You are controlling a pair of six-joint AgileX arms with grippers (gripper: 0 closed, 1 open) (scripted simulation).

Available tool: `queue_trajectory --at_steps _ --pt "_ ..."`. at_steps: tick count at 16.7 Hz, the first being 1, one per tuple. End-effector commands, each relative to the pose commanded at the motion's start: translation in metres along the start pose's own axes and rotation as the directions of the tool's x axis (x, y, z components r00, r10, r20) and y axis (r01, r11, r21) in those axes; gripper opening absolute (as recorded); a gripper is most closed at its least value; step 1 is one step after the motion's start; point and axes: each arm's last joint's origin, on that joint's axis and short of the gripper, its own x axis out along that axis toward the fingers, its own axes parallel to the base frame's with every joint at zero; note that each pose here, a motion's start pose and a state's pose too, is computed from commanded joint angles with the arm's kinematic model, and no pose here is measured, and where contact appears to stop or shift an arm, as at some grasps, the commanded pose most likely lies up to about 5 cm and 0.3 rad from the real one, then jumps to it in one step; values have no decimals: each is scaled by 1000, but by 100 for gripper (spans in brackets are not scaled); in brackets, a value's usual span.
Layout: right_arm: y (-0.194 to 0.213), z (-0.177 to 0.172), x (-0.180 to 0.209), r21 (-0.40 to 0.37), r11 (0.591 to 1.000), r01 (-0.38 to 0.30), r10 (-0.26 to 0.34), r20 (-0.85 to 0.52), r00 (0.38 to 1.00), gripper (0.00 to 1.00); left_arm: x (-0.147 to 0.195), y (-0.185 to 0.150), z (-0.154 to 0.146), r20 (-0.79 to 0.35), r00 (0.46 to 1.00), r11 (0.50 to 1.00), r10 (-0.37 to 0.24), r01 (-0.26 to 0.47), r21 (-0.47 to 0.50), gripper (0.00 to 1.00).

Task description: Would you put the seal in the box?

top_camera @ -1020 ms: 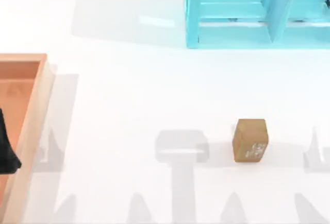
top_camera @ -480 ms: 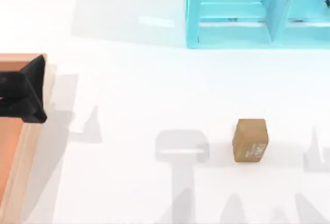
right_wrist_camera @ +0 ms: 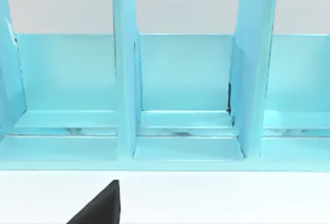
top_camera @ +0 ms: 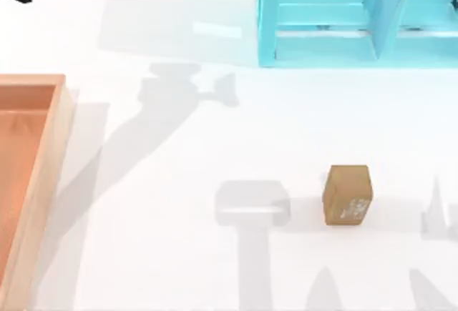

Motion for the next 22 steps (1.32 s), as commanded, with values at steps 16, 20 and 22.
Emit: queue_trajectory --at_steps 16,20,22 --pt "0 0 0 0 1000 0 0 0 1000 100 183 -131 -155 -660 645 905 386 -404 134 100" --pt "0 0 0 0 1000 0 0 0 1000 100 186 -145 -187 -661 597 882 454 -407 238 100" --pt "0 0 0 0 1000 0 0 0 1000 100 186 -145 -187 -661 597 882 454 -407 238 100"
